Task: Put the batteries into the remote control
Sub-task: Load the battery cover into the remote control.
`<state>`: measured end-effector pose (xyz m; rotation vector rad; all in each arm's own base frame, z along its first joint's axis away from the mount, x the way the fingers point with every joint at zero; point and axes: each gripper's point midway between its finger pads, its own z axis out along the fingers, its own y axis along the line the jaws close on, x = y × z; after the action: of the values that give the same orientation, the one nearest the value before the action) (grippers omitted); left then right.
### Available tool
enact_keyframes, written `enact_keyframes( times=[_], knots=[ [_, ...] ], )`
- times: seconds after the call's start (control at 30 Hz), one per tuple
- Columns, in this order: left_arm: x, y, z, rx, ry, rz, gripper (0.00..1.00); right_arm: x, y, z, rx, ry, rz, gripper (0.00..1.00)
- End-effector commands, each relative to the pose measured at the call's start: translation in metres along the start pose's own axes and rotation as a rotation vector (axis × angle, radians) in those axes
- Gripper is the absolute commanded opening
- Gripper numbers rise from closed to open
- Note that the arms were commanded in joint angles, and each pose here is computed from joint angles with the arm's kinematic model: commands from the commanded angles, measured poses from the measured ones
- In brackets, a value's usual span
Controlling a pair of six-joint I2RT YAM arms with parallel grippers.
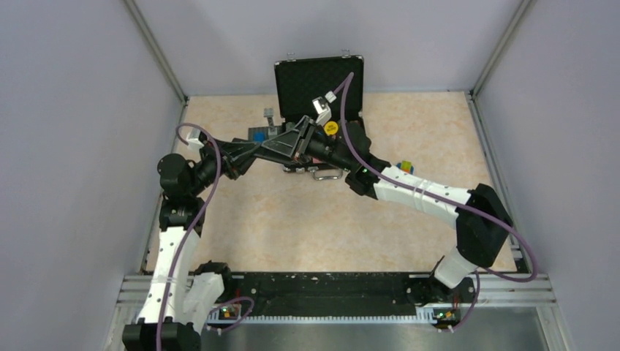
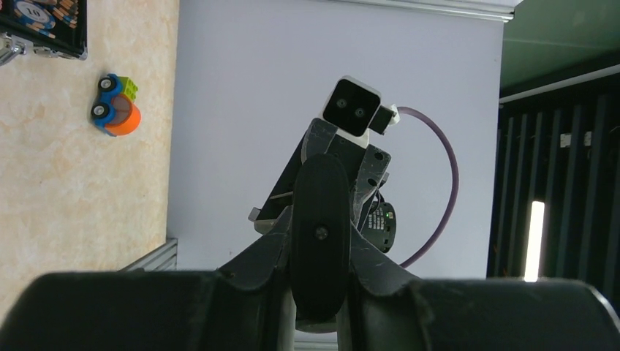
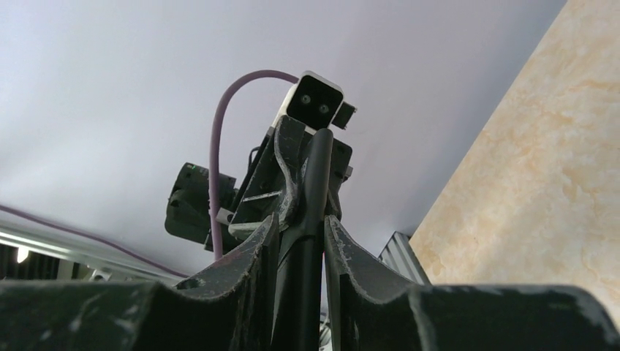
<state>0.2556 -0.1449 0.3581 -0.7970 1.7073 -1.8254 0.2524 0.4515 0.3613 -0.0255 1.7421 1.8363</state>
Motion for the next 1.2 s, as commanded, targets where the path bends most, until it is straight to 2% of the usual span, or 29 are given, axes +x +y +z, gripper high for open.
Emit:
enact_keyframes(
  times=[0.0,0.6,0.87,0.93,1.03,1.17],
  knots=[
    [0.036,-0.038,-0.015,0.114,0.143,-0.035,0.0,-0.006,0.002,0.017,-0.012,-0.064,-0.068,0.25],
    [0.046,-0.052,-0.02,0.145,0.178,-0.048,0.0,0.012,-0.002,0.043,-0.026,-0.061,-0.083,0.22],
    [0.044,-0.043,-0.02,0.135,0.162,-0.067,0.0,0.009,-0.001,0.042,0.018,-0.059,-0.063,0.18],
    [0.041,-0.04,-0.019,0.128,0.144,-0.058,0.0,0.006,0.003,0.038,0.032,-0.068,-0.068,0.23],
    [0.035,-0.031,-0.016,0.09,0.103,0.005,0.0,0.003,0.009,0.031,0.044,-0.072,-0.081,0.45],
    [0.024,-0.012,-0.011,-0.002,0.055,0.113,0.0,-0.006,0.019,0.012,0.055,-0.082,-0.11,0.63]
  ],
)
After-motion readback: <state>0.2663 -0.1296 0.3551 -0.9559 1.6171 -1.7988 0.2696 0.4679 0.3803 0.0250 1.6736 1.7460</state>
